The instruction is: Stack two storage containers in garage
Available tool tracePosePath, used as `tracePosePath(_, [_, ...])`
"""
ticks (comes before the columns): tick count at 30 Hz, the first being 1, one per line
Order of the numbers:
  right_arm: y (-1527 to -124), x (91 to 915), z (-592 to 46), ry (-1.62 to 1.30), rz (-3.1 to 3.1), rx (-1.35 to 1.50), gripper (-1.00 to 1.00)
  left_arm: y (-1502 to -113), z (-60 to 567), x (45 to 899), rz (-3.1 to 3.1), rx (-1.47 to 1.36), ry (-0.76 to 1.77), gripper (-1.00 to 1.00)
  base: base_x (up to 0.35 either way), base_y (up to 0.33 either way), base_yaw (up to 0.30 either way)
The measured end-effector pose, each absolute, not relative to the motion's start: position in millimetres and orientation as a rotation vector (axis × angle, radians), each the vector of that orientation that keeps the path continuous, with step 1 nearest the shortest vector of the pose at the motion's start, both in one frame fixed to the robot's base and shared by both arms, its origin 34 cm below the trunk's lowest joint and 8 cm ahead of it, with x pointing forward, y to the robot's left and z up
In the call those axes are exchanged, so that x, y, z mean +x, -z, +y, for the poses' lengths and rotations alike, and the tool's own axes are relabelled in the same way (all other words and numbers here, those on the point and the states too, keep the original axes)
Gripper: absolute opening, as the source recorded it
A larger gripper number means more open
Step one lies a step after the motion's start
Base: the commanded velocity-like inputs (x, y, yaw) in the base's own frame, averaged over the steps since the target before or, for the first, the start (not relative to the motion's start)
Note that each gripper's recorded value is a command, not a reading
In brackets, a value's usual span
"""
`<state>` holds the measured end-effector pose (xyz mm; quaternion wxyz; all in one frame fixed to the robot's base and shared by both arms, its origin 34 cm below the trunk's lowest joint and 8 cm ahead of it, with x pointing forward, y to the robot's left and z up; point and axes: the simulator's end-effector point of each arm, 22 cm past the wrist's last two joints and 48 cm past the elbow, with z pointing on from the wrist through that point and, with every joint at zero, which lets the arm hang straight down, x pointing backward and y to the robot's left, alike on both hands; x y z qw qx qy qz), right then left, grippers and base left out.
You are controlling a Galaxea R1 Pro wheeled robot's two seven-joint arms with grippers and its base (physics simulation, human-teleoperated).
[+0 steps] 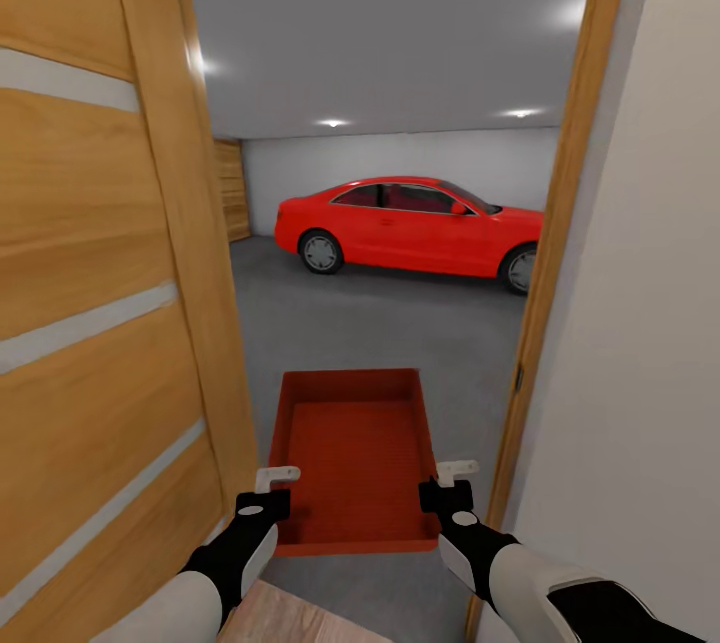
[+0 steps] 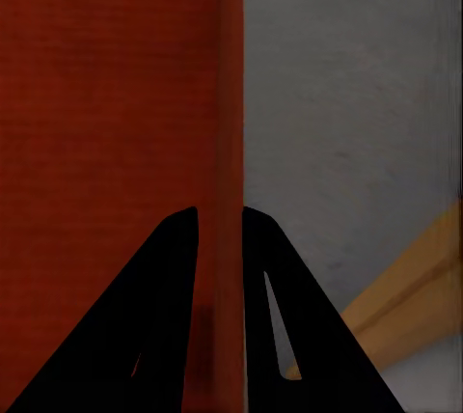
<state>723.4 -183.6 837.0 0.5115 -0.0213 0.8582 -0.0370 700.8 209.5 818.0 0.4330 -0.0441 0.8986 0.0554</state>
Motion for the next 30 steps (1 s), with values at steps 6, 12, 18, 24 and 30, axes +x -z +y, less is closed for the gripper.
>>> tracePosePath(6, [-837.0,723.4,-183.6,0.089,2.065,-0.051,-1.0,-818.0,209.5,700.8,2.239,-0.11,-0.138,-1.0,0.245,0.219,-0.282])
tracePosePath(12, [-837.0,723.4,-183.6,0.089,2.065,-0.051,-1.0,-818.0,209.5,700.8,2.239,-0.11,-0.138,-1.0,0.245,0.219,-0.282])
tracePosePath(18, [-837.1,723.4,-183.6,0.089,2.065,-0.051,-1.0,-818.0,209.6,700.8,2.239,-0.11,-0.138,-1.0,0.245,0.219,-0.282])
tracePosePath(24, [-837.0,723.4,-183.6,0.089,2.065,-0.051,-1.0,-818.0,209.6,700.8,2.239,-0.11,-0.138,-1.0,0.245,0.219,-0.282])
tracePosePath(30, [-837.1,723.4,-183.6,0.089,2.065,-0.052,-1.0,-818.0,209.6,700.8,2.239,-0.11,-0.138,-1.0,0.245,0.219,-0.282])
